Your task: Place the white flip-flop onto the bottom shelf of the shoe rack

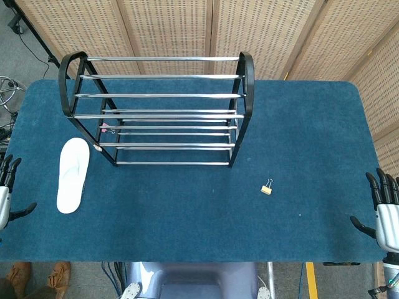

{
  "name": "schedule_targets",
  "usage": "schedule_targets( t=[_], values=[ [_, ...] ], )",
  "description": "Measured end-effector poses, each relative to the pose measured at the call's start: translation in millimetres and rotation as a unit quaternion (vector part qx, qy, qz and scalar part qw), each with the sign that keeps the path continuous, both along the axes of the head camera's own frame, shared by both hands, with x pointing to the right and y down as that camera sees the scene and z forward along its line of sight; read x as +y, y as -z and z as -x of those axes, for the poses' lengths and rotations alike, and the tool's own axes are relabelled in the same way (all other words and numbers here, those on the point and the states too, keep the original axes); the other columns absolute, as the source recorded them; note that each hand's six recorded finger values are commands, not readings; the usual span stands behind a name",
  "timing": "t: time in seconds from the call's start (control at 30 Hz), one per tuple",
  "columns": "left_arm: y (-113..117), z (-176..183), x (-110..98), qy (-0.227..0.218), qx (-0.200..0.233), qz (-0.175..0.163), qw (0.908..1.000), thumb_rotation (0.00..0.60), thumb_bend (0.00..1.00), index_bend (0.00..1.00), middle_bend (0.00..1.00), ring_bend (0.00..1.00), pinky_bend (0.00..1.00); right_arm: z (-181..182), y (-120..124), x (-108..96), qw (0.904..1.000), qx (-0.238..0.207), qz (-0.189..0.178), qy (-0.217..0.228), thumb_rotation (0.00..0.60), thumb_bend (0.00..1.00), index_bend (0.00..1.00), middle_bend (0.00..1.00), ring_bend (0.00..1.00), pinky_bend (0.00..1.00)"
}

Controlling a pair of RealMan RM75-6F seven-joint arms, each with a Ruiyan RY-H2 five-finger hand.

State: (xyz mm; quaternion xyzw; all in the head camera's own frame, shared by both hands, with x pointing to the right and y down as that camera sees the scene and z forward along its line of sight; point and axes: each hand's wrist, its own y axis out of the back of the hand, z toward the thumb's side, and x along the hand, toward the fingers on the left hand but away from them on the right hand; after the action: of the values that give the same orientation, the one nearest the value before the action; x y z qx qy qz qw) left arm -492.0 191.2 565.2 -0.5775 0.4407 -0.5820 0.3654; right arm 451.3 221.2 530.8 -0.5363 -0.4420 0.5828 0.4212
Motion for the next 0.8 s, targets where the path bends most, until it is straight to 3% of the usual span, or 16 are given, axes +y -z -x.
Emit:
schedule_targets(
  t=[0.4, 0.6, 0.8],
  values=[
    [-5.5, -0.5, -1.7, 0.0, 0.003, 0.008, 1.0, 0.6, 0.0, 0.0, 0.0, 0.0, 0.0, 0.6, 0.6, 1.6, 0.9998, -0.017, 0.005, 0.0, 0.6, 0.0, 0.0, 0.0, 0.0, 0.0],
    [-39.7, 5.1, -18.3, 0.002, 0.012, 0.047, 0.9988, 0.6, 0.0, 0.0, 0.0, 0.0, 0.0, -1.8, -1.2, 1.3, 0.9996, -0.025, 0.012, -0.006, 0.6, 0.0, 0.0, 0.0, 0.0, 0.0],
    [-69.0, 21.1, -38.3, 0.0, 0.004, 0.051, 0.9987, 0.6, 0.0, 0.0, 0.0, 0.0, 0.0, -5.1, -5.2, -0.2, 0.9993, -0.028, 0.02, -0.012, 0.6, 0.0, 0.0, 0.0, 0.0, 0.0]
  ],
)
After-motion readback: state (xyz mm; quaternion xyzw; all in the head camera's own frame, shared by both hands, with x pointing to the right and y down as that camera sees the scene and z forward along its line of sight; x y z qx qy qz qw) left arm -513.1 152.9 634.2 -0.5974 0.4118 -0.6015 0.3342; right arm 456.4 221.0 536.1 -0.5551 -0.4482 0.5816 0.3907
